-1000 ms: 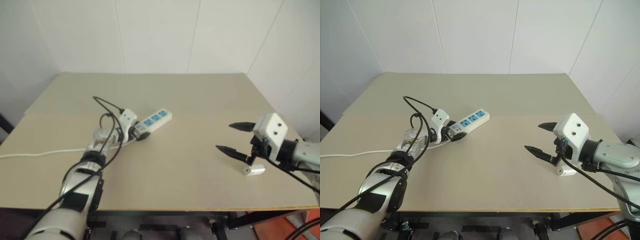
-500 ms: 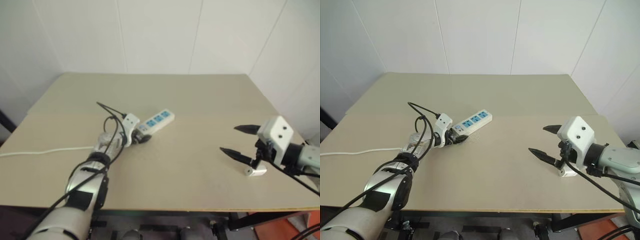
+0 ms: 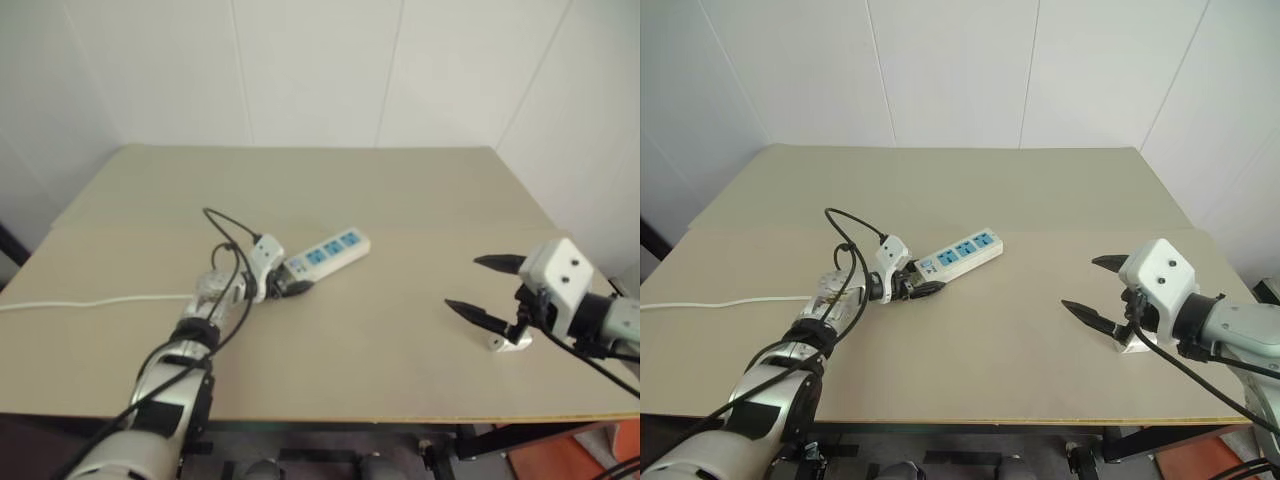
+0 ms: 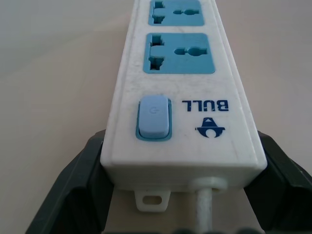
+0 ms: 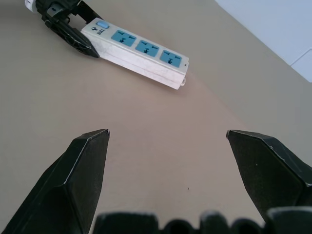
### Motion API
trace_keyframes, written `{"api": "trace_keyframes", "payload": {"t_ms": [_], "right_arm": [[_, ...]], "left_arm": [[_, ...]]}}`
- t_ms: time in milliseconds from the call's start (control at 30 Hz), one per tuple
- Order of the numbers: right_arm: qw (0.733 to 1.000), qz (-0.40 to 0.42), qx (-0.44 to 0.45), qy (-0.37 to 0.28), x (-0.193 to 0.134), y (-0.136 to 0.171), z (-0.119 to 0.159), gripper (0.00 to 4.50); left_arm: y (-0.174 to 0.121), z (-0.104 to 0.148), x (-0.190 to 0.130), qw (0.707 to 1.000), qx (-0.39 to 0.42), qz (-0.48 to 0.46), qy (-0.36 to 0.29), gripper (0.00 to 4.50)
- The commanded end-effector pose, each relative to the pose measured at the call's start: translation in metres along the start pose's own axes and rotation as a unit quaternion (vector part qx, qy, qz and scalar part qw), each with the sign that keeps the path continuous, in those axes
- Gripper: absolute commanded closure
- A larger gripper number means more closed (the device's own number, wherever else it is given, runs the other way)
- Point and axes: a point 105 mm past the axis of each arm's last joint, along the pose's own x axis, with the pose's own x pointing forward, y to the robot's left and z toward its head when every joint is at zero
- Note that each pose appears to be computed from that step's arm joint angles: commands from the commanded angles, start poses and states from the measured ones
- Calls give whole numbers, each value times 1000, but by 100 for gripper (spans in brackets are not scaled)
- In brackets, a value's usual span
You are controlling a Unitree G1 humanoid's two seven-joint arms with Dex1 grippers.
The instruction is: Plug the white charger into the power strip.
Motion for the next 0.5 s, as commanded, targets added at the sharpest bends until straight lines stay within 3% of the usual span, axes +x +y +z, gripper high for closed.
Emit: {"api": "trace_keyframes", "payload": {"t_ms": [33, 133, 300, 400, 500], "right_arm": [[1000, -11, -12, -14, -5, -2, 10, 0], [1000, -11, -8, -15, -3, 0, 9, 0], [1000, -9, -5, -19, -3, 1, 10, 0], [1000, -9, -3, -19, -2, 2, 9, 0], [1000, -9, 0, -21, -2, 4, 10, 0]], "left_arm": [[-19, 20, -7, 999, 28, -31, -21, 119], [-46, 12, -14, 998, 22, -52, 0, 119], [-63, 7, -17, 998, 10, -50, 21, 119], [-64, 13, -16, 1000, 10, -29, -1, 19], [-66, 31, -20, 998, -1, -31, -48, 2]]}}
